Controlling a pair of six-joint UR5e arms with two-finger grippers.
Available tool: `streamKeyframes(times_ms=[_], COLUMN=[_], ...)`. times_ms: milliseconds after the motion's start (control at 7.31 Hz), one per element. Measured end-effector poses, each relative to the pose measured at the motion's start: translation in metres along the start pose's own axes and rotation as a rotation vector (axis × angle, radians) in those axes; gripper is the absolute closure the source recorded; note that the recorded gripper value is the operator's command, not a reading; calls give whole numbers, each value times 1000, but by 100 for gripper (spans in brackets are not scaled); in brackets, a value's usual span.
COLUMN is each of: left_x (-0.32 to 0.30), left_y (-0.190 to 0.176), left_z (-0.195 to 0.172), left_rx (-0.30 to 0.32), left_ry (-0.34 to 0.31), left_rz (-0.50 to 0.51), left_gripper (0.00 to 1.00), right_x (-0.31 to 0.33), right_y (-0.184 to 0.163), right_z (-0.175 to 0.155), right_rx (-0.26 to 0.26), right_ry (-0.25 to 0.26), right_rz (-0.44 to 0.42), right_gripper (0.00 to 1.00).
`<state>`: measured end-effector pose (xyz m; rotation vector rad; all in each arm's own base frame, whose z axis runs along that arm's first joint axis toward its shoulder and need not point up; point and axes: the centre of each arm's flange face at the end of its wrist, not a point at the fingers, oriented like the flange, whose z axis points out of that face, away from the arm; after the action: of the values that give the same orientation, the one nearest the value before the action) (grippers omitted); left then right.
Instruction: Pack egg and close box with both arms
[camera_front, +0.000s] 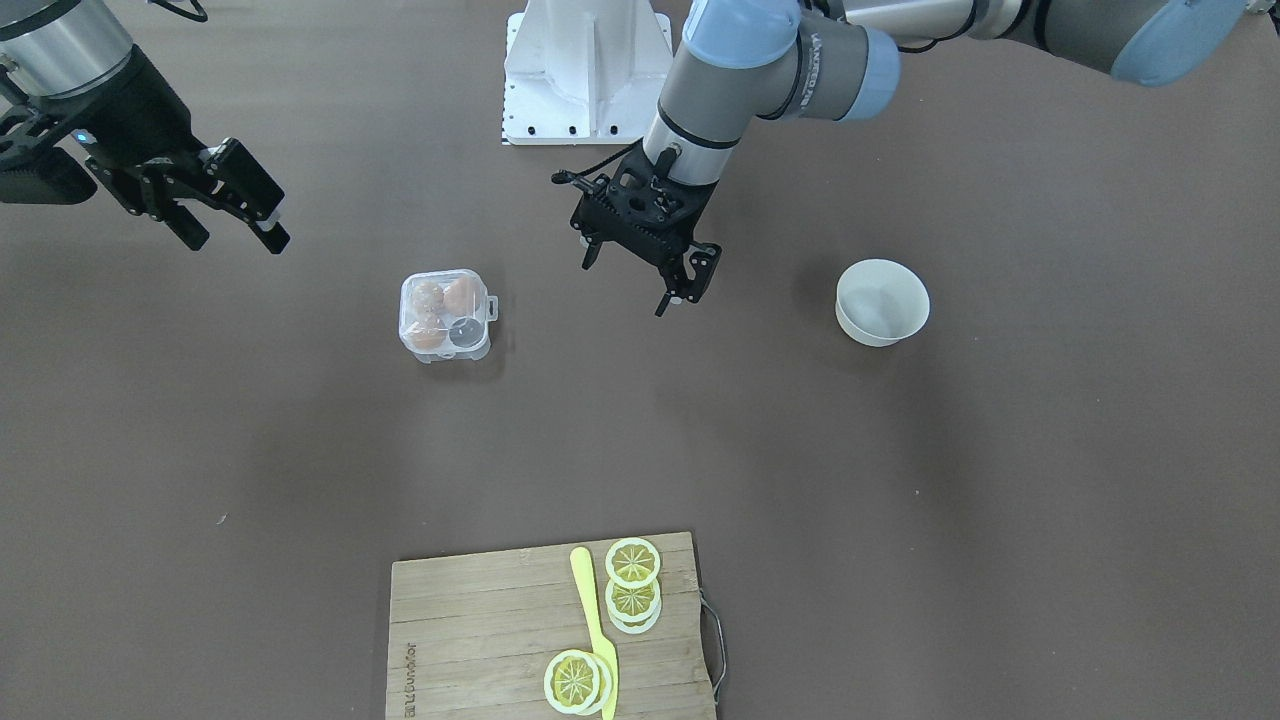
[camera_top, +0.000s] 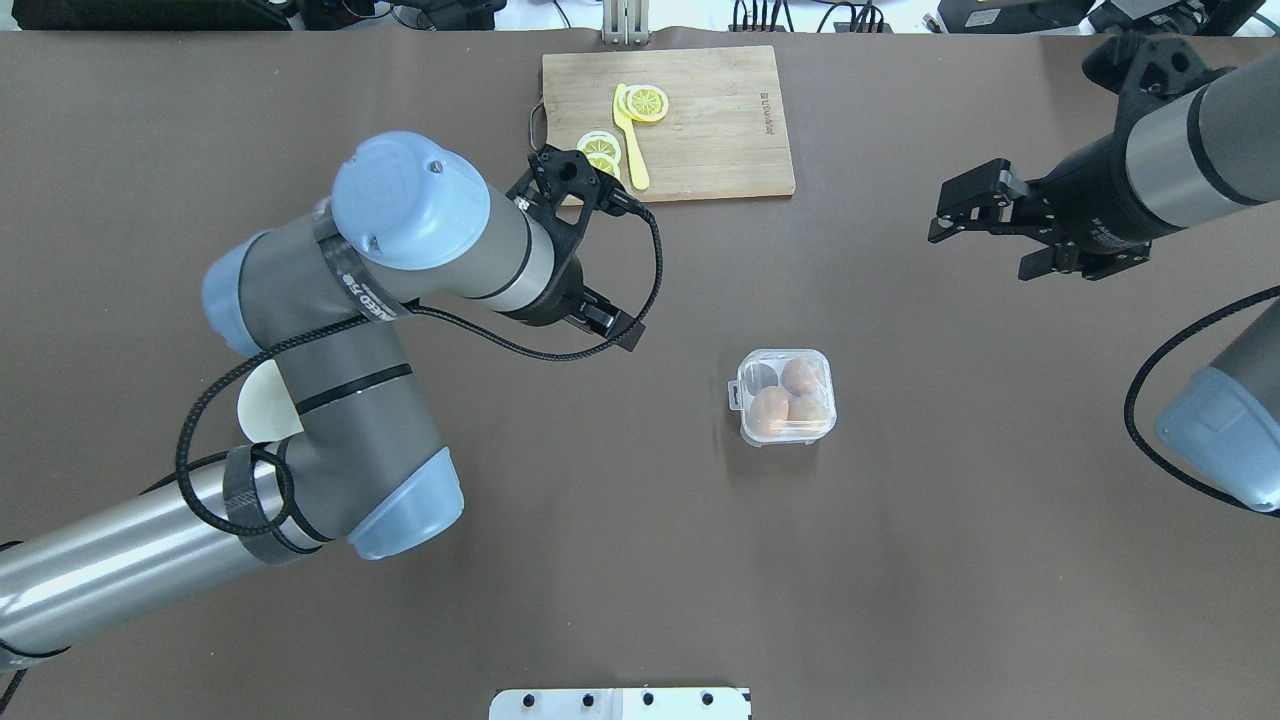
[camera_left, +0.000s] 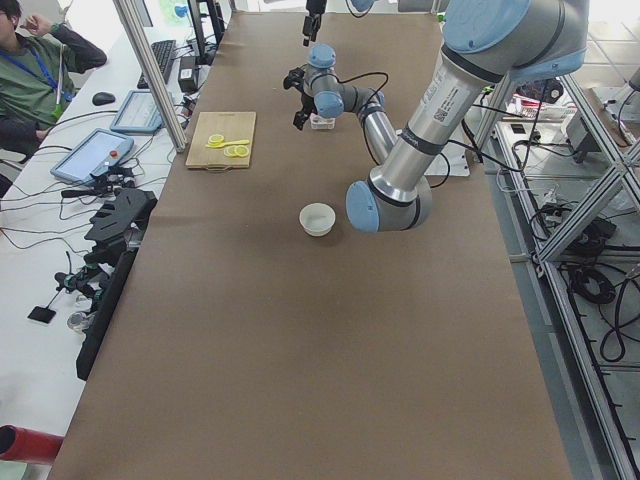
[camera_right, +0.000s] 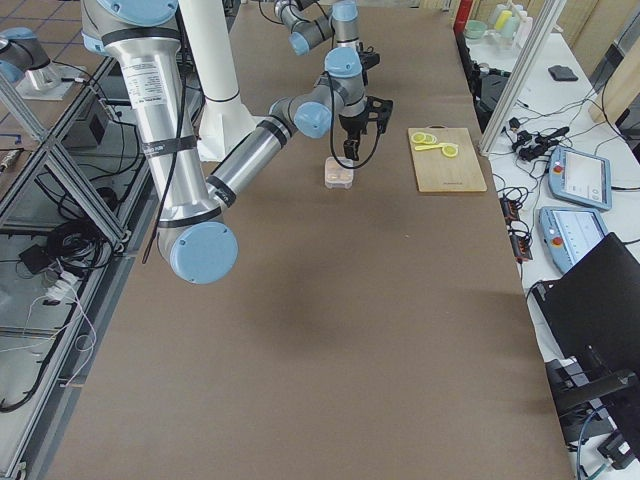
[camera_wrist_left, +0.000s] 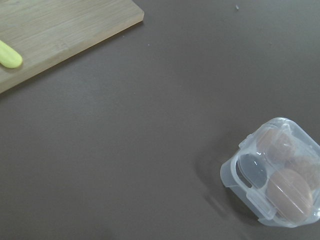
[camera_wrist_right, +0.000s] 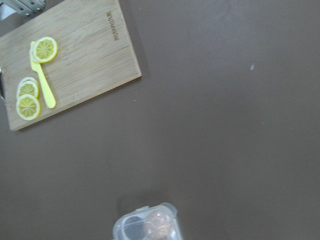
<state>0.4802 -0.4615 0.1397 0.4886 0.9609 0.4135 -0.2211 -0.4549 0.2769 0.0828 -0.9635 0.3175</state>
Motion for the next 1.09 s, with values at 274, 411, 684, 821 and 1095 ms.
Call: streamKeyframes(times_ms=[274,411,684,821,1095], left_x=[-73,-124,-228,-276,-368], left_y=[-12,-16,-12,-1,40], left_z=[-38,-57,-102,-123,-155], left_rx=[-62,-92,-147,-176,-227], left_ry=[-84,-117,-165,-175,-205], left_rz=[-37,-3,59,72,54], left_gripper=[2,2,2,2,2], right_x=[45,82,193,256,373], right_y=[-39,-68,-132,-152,-148], right_z=[-7,-12,-25,-33,-46], right_rx=[-9,-30,-123,-166,-214], right_ry=[148,225,293,291,292], right_rz=[-106,-175,-296,-338,-376], right_gripper=[0,0,0,0,0])
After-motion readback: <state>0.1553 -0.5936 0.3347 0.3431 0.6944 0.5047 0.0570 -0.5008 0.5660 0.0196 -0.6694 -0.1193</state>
